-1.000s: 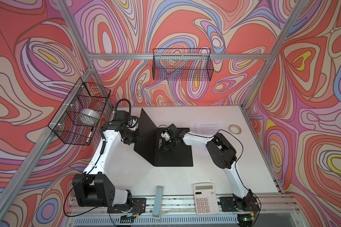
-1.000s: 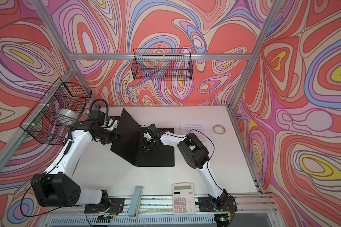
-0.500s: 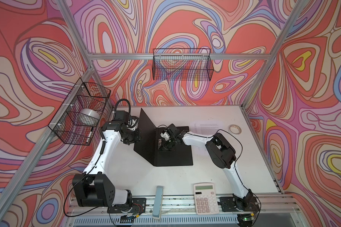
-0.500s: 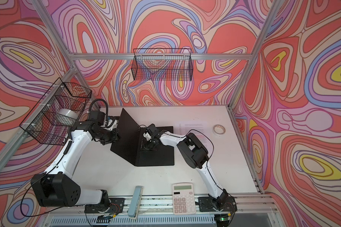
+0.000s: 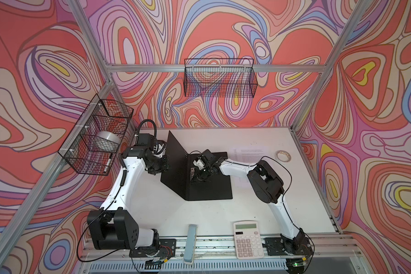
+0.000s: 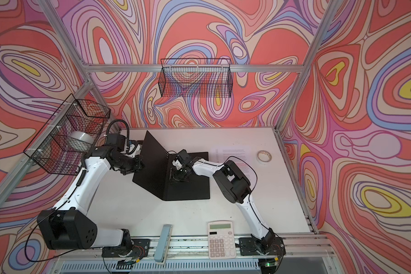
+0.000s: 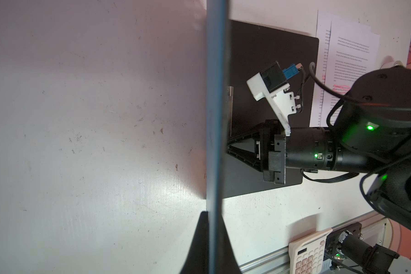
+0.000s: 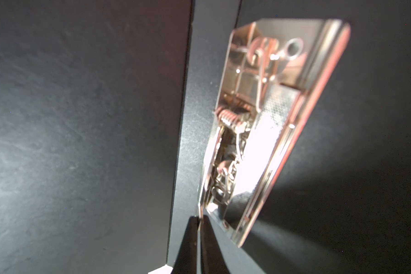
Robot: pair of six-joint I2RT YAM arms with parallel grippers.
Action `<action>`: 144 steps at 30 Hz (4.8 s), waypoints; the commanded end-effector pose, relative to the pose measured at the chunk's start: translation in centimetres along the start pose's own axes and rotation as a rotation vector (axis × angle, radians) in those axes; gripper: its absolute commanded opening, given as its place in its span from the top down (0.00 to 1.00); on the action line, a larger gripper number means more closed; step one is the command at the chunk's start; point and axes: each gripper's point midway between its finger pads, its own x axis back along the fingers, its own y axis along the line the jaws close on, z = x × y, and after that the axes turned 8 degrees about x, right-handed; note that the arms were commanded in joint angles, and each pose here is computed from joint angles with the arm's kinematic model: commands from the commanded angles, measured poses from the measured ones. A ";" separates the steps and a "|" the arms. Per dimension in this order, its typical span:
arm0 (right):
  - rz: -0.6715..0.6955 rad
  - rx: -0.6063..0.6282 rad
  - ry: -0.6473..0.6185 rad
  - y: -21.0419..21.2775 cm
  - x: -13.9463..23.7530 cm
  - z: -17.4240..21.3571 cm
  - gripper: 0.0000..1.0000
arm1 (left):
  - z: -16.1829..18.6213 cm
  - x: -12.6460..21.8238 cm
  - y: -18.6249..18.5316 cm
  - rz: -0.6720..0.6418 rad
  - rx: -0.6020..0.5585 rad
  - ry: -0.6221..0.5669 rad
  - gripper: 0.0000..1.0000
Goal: Put the files into the folder
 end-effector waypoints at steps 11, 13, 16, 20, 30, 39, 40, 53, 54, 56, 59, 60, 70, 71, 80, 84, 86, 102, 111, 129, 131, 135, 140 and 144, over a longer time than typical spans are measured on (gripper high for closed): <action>0.236 -0.063 0.101 -7.0 -2.3 3.4 1.00 | -0.6 1.7 -0.8 0.036 -0.007 -0.048 1.00; 0.241 -0.063 0.104 -7.2 -2.4 3.6 1.00 | -0.7 1.7 -0.8 0.037 -0.009 -0.048 1.00; 0.258 -0.067 0.110 -7.7 -2.5 3.7 1.00 | -0.7 1.8 -0.8 0.036 -0.007 -0.049 1.00; 0.267 -0.067 0.116 -8.0 -2.6 3.8 1.00 | -0.7 1.8 -0.9 0.039 -0.007 -0.048 1.00; 0.293 -0.069 0.126 -8.9 -2.8 4.1 1.00 | -0.7 1.8 -0.8 0.037 -0.006 -0.049 1.00; 0.294 -0.050 0.100 -8.0 -1.9 3.4 1.00 | -0.7 1.8 -0.7 0.034 -0.007 -0.052 1.00; 0.296 -0.047 0.098 -7.8 -1.8 3.3 1.00 | -0.7 1.8 -0.7 0.034 -0.007 -0.052 1.00; 0.321 -0.025 0.090 -7.7 -1.0 3.0 1.00 | -0.9 2.2 -0.5 0.024 -0.005 -0.065 1.00; 0.324 -0.024 0.088 -7.7 -0.9 3.0 1.00 | -1.0 2.2 -0.4 0.022 -0.002 -0.066 1.00; 0.327 -0.020 0.086 -7.6 -0.8 2.9 1.00 | -1.0 2.2 -0.5 0.024 -0.004 -0.067 1.00; 0.332 -0.014 0.085 -7.5 -0.6 2.9 1.00 | -1.0 2.1 -0.3 0.018 -0.001 -0.065 1.00; 0.333 -0.012 0.083 -7.5 -0.5 2.8 1.00 | -1.0 2.2 -0.3 0.019 0.000 -0.066 1.00; 0.338 0.002 0.060 -6.9 0.3 2.1 1.00 | -1.0 2.3 -0.2 0.021 0.005 -0.067 1.00; 0.337 0.004 0.059 -6.8 0.4 2.1 1.00 | -1.0 2.3 -0.2 0.024 0.005 -0.066 1.00; 0.306 0.034 0.021 -4.7 1.5 0.6 1.00 | -0.9 2.1 -0.3 0.030 0.000 -0.062 1.00; 0.287 0.052 0.006 -3.5 2.1 -0.2 1.00 | -0.9 2.1 -0.4 0.035 -0.002 -0.059 1.00; 0.279 0.059 -0.001 -2.9 2.4 -0.5 1.00 | -0.9 2.1 -0.4 0.038 -0.005 -0.060 1.00; 0.214 0.125 -0.061 0.9 4.3 -3.0 1.00 | -1.0 1.9 -0.3 0.032 -0.018 -0.055 1.00; 0.190 0.151 -0.093 2.6 5.1 -4.2 0.94 | -1.0 1.9 -0.4 0.033 -0.027 -0.052 1.00; 0.165 0.218 -0.210 6.0 8.2 -6.8 0.68 | -1.0 1.3 0.5 0.001 -0.078 -0.066 1.00; 0.169 0.229 -0.236 6.6 9.0 -7.2 0.65 | -1.0 1.2 0.8 -0.010 -0.083 -0.074 1.00; 0.198 0.248 -0.294 7.4 11.2 -7.7 0.62 | -0.8 0.8 1.4 -0.034 -0.085 -0.078 1.00; 0.257 0.255 -0.317 7.0 13.6 -7.1 0.63 | -0.1 -0.1 2.4 -0.061 -0.082 -0.060 1.00; 0.342 0.243 -0.299 4.7 14.5 -5.3 0.65 | 0.5 -1.1 4.1 -0.117 -0.063 -0.066 1.00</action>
